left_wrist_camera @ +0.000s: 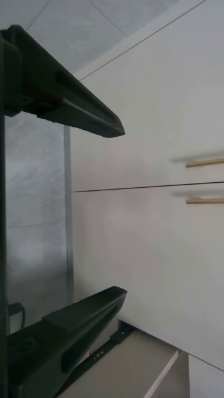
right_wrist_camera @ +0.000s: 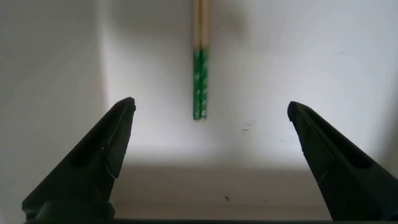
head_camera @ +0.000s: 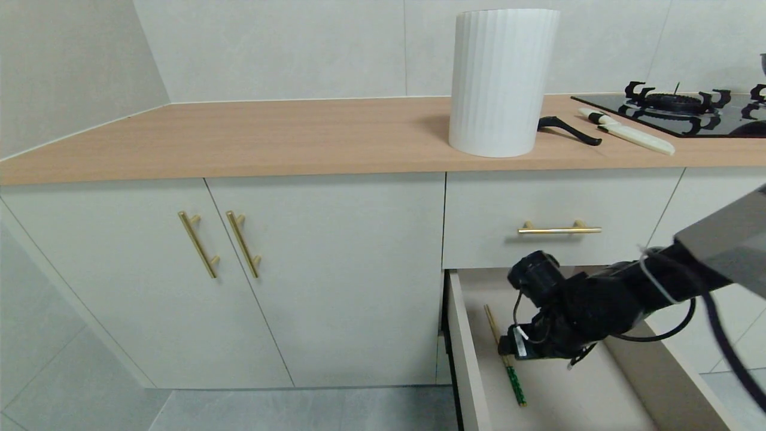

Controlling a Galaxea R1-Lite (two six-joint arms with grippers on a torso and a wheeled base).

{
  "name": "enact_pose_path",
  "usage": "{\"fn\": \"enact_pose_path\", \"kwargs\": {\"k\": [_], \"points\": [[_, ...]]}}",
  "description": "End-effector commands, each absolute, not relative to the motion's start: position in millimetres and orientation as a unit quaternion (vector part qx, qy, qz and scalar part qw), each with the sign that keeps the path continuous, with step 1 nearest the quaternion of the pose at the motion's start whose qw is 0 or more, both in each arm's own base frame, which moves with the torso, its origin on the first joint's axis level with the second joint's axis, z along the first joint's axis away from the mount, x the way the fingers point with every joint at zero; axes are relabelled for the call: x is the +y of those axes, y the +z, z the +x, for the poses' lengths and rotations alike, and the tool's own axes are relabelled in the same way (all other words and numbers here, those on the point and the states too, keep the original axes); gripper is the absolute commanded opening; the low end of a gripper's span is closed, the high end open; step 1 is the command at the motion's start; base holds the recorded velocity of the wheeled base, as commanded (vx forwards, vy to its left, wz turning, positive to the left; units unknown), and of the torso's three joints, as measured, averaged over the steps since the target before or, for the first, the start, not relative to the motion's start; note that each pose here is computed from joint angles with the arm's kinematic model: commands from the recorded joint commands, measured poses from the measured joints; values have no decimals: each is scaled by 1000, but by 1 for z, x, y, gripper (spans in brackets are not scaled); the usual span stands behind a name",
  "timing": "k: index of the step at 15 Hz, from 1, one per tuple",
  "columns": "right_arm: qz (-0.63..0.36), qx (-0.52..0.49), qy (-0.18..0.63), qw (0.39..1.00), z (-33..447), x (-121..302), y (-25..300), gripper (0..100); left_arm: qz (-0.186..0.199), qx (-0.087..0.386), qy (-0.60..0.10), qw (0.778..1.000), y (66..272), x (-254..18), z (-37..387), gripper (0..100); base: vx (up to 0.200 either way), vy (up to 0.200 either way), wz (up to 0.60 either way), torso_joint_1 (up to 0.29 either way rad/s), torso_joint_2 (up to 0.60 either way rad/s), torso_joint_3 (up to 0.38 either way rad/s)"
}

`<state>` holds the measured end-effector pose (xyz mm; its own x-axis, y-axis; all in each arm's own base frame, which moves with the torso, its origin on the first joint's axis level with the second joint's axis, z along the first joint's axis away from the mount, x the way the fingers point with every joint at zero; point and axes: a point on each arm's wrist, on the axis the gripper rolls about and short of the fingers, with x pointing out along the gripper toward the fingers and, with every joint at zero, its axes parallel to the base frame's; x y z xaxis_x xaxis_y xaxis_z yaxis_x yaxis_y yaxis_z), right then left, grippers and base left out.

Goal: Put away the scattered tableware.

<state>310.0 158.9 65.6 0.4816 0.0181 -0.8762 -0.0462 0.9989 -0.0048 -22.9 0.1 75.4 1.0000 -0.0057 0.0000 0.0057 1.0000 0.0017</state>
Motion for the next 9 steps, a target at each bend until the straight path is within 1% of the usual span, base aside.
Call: {"fn": "enact_pose_path", "kwargs": {"k": [1, 4, 7, 9], "points": [[36, 400, 25, 916, 283, 122, 159, 100, 1, 1, -3, 1000, 75, 0, -23, 100, 0, 0, 0, 0, 0, 0], [46, 331, 26, 942, 262, 97, 203, 100, 1, 0, -3, 1000, 76, 0, -23, 100, 0, 0, 0, 0, 0, 0], [30, 295, 24, 955, 249, 81, 223, 100, 1, 0, -3, 1000, 76, 0, -23, 100, 0, 0, 0, 0, 0, 0], [33, 282, 22, 959, 244, 77, 230, 100, 1, 0, -3, 1000, 76, 0, -23, 100, 0, 0, 0, 0, 0, 0]]}}
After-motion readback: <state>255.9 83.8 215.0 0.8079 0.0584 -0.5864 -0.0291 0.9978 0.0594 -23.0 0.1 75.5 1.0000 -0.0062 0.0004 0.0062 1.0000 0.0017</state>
